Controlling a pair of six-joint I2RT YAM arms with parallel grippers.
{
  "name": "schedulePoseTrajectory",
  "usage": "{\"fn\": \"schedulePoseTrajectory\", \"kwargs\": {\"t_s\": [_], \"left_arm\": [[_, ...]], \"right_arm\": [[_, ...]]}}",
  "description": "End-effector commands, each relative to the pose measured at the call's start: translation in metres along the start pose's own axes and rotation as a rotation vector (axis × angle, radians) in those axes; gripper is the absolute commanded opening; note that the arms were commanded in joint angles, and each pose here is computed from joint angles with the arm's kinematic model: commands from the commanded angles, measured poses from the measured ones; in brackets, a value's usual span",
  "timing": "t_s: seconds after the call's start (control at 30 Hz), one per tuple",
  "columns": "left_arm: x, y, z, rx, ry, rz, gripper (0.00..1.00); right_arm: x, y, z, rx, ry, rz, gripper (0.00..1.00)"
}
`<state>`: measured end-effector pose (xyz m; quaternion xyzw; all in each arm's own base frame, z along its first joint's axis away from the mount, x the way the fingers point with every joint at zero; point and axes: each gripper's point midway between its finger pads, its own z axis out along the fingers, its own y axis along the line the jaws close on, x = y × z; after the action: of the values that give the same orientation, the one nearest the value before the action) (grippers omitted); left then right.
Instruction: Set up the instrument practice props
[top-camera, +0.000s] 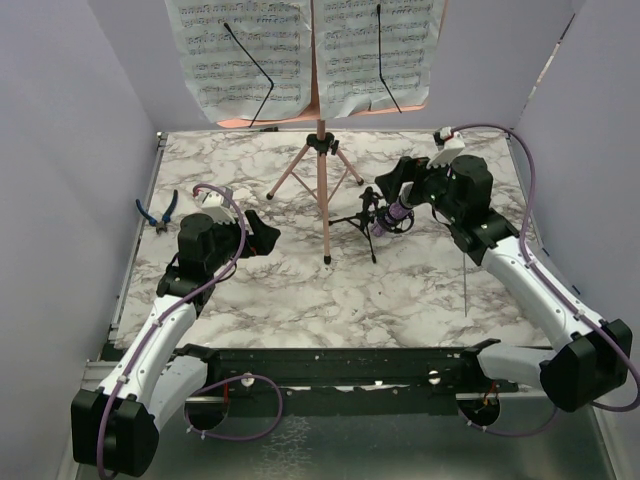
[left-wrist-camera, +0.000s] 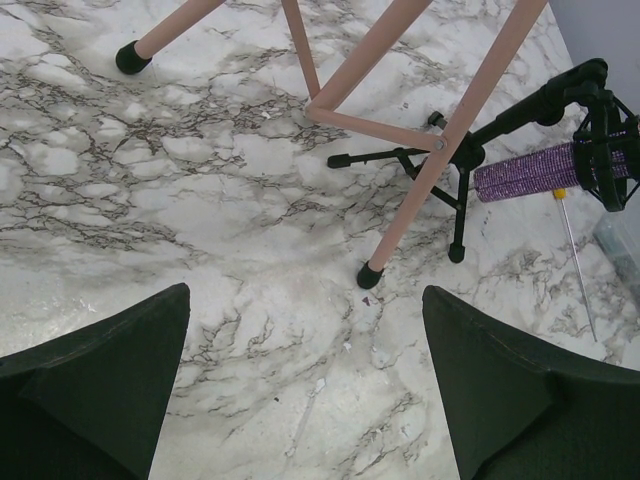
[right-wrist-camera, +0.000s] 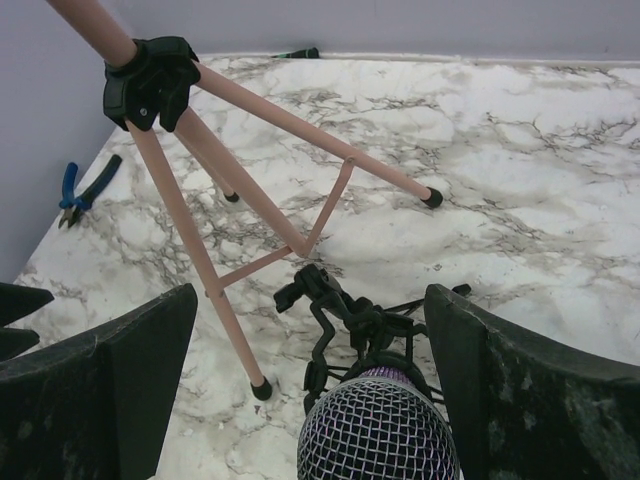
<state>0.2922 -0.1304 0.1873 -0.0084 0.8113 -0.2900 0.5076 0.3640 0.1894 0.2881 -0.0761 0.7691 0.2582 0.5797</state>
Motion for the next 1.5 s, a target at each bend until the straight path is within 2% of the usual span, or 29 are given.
{"fn": "schedulePoseTrajectory", "kwargs": {"t_s": [0.0, 0.33, 0.47, 0.63, 0.8, 0.97, 1.13, 1.27, 1.47], "left_arm": [[-0.002, -0.002, -0.002, 0.017, -0.021, -0.002, 0.99], [-0.003, -0.002, -0.002, 0.020, -0.024, -0.002, 0.99], [-0.004, -0.001, -0.002, 0.016, -0.029, -0.002, 0.99], [-0.004, -0.001, -0.004, 0.014, -0.034, 0.001, 0.99], [-0.005, 0.000, -0.004, 0.006, -0.043, 0.006, 0.99], [-0.009, 0.001, -0.007, 0.000, -0.063, 0.035, 0.99], [-0.022, 0.007, -0.010, -0.047, -0.118, 0.043, 0.99], [-0.043, 0.013, -0.013, -0.099, -0.221, 0.001, 0.99], [-0.063, 0.028, -0.021, -0.157, -0.417, -0.040, 0.99]], "right_arm": [[-0.007, 0.004, 0.001, -0.013, 0.010, 0.016, 1.00], [-0.039, -0.004, -0.021, 0.064, -0.097, -0.014, 1.00], [-0.039, -0.013, -0.015, 0.075, -0.070, -0.007, 1.00], [-0.037, -0.027, -0.007, 0.023, -0.042, 0.076, 1.00], [-0.034, -0.064, -0.004, 0.036, -0.029, 0.177, 1.00], [-0.012, -0.101, -0.011, 0.042, -0.014, 0.319, 1.00], [0.023, -0.145, -0.029, 0.196, -0.014, 0.392, 1.00], [0.056, -0.178, -0.050, 0.401, -0.017, 0.398, 1.00], [0.089, -0.204, -0.079, 0.596, -0.061, 0.390, 1.00]]}}
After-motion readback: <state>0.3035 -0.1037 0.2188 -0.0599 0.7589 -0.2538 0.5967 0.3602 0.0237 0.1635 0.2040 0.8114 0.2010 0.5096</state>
